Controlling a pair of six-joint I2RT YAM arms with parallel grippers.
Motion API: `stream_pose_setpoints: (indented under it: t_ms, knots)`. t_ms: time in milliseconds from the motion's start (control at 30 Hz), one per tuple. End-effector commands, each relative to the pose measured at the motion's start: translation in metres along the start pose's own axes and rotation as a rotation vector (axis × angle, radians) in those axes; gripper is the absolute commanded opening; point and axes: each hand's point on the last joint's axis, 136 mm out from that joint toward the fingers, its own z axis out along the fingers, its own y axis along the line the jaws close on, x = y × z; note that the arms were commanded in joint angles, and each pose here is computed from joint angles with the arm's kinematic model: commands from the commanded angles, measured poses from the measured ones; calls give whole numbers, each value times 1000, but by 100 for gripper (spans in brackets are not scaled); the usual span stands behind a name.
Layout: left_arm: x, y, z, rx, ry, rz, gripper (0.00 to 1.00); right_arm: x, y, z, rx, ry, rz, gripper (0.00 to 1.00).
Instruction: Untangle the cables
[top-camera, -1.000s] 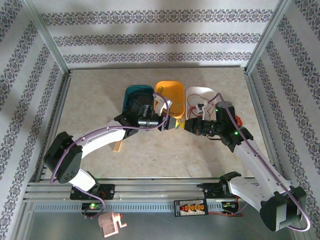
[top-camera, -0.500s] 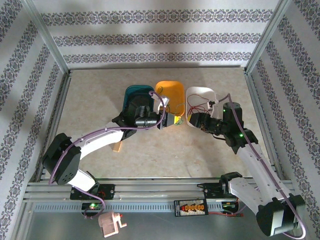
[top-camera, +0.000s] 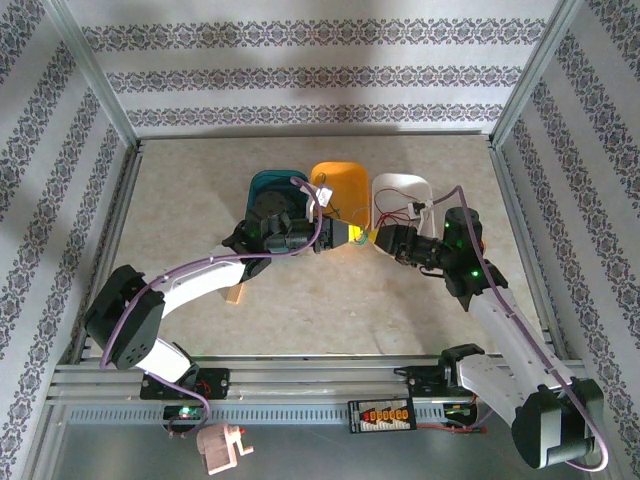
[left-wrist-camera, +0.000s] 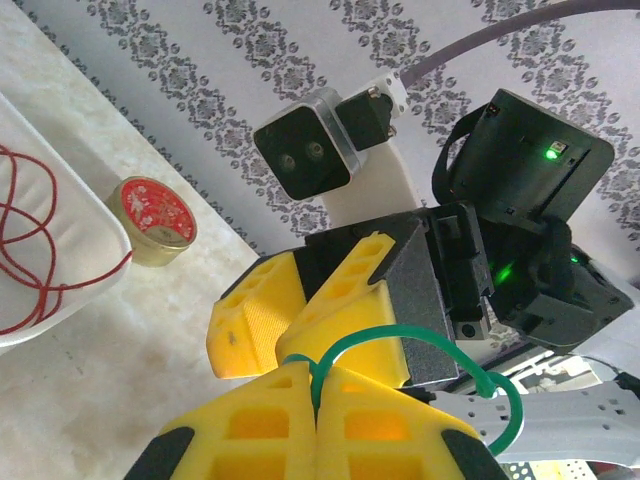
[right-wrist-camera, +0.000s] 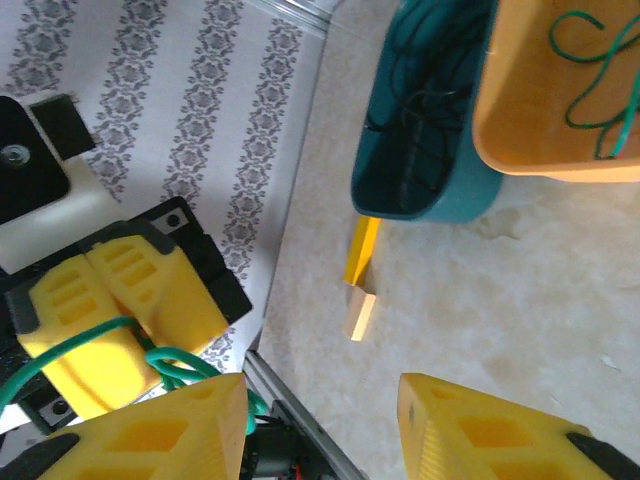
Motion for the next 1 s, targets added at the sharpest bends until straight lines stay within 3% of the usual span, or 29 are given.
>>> stream_pose_setpoints:
  t_ms: [0, 433, 600, 767, 967]
  knots:
    - [-12, -12, 1, 67, -29, 20, 0, -1, 19, 5, -80, 18, -40, 40]
    - [-11, -8, 4, 66, -25, 6, 0, 7, 38, 21, -122, 48, -80, 27]
    - [-13, -6, 2, 48, -41, 9, 0, -3, 32, 18, -75, -27, -82, 3]
    - [-22, 9, -10, -80, -117, 38, 0, -17, 0, 5, 48, -157, -10, 0]
    - [-51, 28, -49, -250, -337, 63, 0, -18, -46, -16, 238, -292, 80, 0]
